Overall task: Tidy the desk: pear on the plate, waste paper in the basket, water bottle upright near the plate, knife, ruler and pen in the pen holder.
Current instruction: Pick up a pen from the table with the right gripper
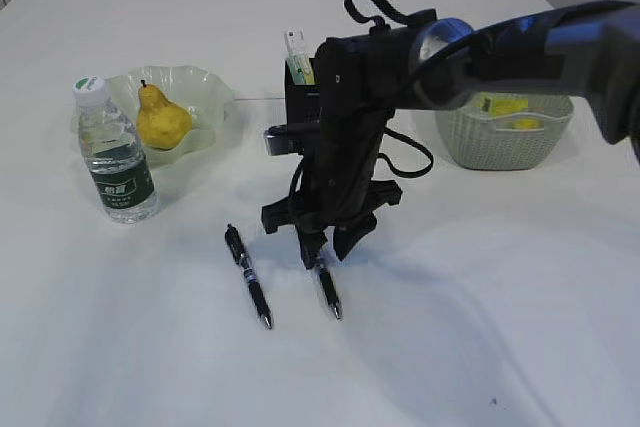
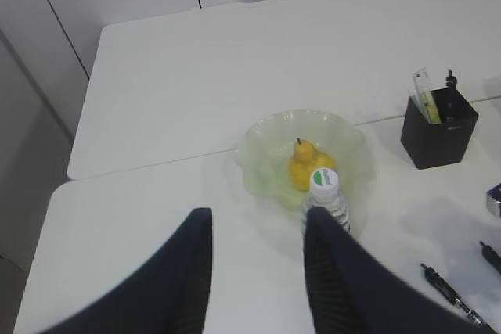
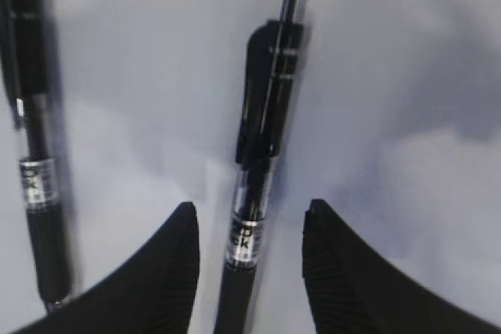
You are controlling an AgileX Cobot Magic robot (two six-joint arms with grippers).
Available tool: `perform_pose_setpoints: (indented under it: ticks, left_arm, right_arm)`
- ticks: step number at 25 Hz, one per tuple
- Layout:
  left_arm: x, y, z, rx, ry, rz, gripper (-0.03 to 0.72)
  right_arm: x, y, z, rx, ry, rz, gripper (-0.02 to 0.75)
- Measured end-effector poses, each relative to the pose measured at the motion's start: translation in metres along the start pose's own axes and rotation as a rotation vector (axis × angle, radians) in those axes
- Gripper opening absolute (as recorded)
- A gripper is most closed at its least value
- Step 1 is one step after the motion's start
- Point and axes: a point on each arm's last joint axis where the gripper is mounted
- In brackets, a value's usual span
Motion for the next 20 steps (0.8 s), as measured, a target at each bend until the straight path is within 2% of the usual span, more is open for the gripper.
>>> perform_pose_setpoints:
  ticks: [20]
  left_arm:
    - [0.0005,0.0,0.0001,-0.001,-0.005,0.006,0.275]
  right_arm:
    - [-0.0017,-0.0082,-0.0006,0.021,-0.012,-0.008,0.353]
Point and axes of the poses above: a point on each arm's last joint axis where the gripper is mounted, y pointing back along that axis away from the gripper, x along the wrist's bending axis when the last joint is at zero, z = x × y, and after that the axes turned 4 degrees about y, right-handed
